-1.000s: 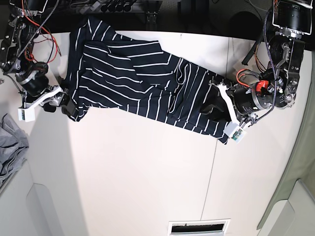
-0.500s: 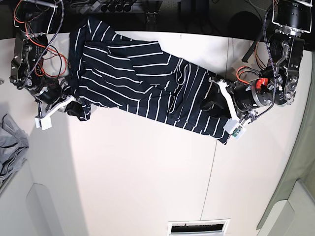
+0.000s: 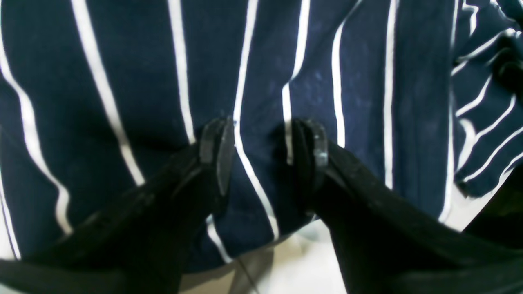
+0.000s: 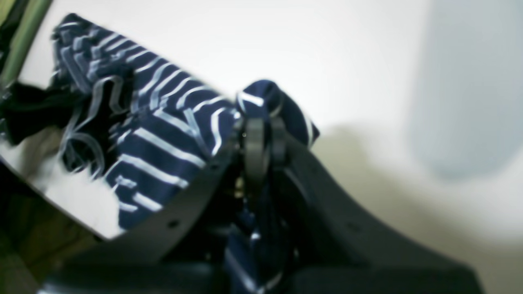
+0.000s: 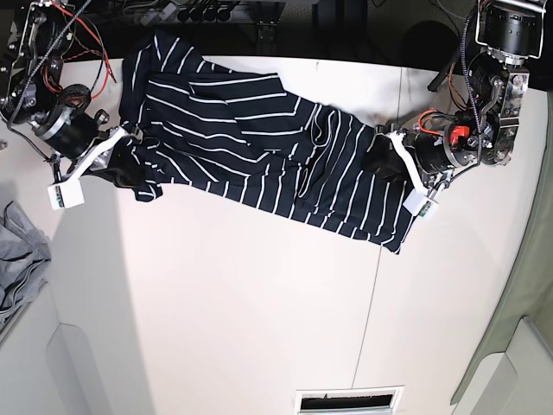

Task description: Layout the t-shirt on the table in an organized manner, then fold the t-shirt properly

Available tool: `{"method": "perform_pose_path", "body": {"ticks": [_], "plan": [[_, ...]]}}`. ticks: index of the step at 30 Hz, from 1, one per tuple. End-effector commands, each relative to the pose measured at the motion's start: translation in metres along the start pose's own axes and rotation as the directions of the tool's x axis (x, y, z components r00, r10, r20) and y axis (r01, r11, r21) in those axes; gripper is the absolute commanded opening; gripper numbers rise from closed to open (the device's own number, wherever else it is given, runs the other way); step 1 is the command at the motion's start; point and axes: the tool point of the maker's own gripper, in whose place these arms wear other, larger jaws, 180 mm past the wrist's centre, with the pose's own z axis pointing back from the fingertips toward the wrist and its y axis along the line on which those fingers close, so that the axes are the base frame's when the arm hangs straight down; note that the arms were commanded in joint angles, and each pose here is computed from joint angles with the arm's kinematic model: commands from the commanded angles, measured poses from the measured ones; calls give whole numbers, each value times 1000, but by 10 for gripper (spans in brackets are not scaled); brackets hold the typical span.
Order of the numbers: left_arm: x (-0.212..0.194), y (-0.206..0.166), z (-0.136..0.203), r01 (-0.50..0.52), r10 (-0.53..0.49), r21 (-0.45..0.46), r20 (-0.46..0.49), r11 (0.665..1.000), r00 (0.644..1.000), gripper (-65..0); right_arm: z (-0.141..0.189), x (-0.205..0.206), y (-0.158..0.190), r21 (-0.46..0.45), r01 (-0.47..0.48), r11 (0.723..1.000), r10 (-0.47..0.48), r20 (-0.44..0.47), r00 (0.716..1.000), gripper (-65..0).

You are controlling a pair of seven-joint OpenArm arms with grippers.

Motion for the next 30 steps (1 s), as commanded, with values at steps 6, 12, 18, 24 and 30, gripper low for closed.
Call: {"method": "perform_pose_path", "body": {"ticks": [6, 12, 18, 24, 30], "plan": [[-2, 3, -2, -8, 8, 8, -10, 1000, 1000, -379, 4, -40, 29, 71, -20, 997, 26, -84, 996, -650], [2, 1, -3, -12, 12, 2, 2, 1000, 1000, -379, -17, -82, 50, 111, -88, 990, 107, -183, 977, -650], [1, 2, -3, -11, 11, 3, -3, 1000, 1000, -379, -25, -103, 54, 125, -59, 990, 85, -216, 973, -288], [1, 2, -3, -11, 11, 3, -4, 1000, 1000, -379, -24, -83, 67, 168, -22, 986, 48, -152, 987, -290], [1, 2, -3, -11, 11, 3, -3, 1000, 1000, -379, -14, -44, 85, 193, -125, 973, 140, -66, 988, -290]]}}
